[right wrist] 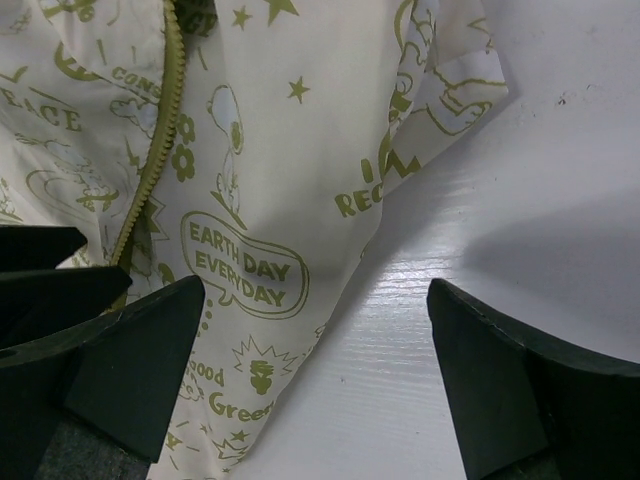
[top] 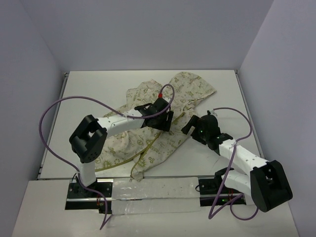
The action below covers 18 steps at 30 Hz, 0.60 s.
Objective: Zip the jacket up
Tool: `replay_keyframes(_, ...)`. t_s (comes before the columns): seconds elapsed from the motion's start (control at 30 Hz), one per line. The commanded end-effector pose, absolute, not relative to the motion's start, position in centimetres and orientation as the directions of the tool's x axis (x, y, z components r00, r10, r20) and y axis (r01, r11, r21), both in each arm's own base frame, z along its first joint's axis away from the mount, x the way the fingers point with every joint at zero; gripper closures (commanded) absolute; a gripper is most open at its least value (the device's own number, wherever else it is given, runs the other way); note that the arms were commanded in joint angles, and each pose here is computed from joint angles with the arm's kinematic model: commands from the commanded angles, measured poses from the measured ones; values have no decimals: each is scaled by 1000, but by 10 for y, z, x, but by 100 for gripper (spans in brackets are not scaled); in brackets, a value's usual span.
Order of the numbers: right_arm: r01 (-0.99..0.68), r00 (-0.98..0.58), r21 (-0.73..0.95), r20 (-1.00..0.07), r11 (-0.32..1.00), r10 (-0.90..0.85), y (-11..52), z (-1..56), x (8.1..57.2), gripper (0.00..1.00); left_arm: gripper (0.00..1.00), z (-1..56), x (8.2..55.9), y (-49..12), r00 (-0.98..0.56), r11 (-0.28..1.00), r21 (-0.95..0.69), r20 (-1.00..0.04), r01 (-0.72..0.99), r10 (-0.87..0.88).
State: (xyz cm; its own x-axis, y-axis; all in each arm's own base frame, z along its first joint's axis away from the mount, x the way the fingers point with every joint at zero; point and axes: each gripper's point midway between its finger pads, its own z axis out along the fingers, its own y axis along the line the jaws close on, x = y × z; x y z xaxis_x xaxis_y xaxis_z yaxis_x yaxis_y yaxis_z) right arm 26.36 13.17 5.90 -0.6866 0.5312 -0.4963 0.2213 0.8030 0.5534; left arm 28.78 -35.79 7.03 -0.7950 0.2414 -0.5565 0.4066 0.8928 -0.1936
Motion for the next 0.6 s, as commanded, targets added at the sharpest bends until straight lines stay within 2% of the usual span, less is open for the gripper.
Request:
replay_keyframes(0.0, 211, -678, 598, -481, 773, 556, 142, 68, 272, 0, 30, 79, 303, -363, -772, 906, -149, -588, 396, 240)
replay_keyframes(0.27, 210, -683, 632, -451, 746, 574, 149, 67, 271, 0, 37, 73, 303, -361, -766, 907, -128, -590, 402, 256)
replay_keyframes(0.5, 199, -686, 641, -449, 741, 572, 153, 73, 276, 0, 38, 68, 304, -362, -766, 904, -116, -581, 412, 275)
replay_keyframes(0.57, 198, -686, 640, -450, 742, 572, 153, 74, 278, 0, 35, 64, 302, -362, -770, 901, -116, -571, 419, 284)
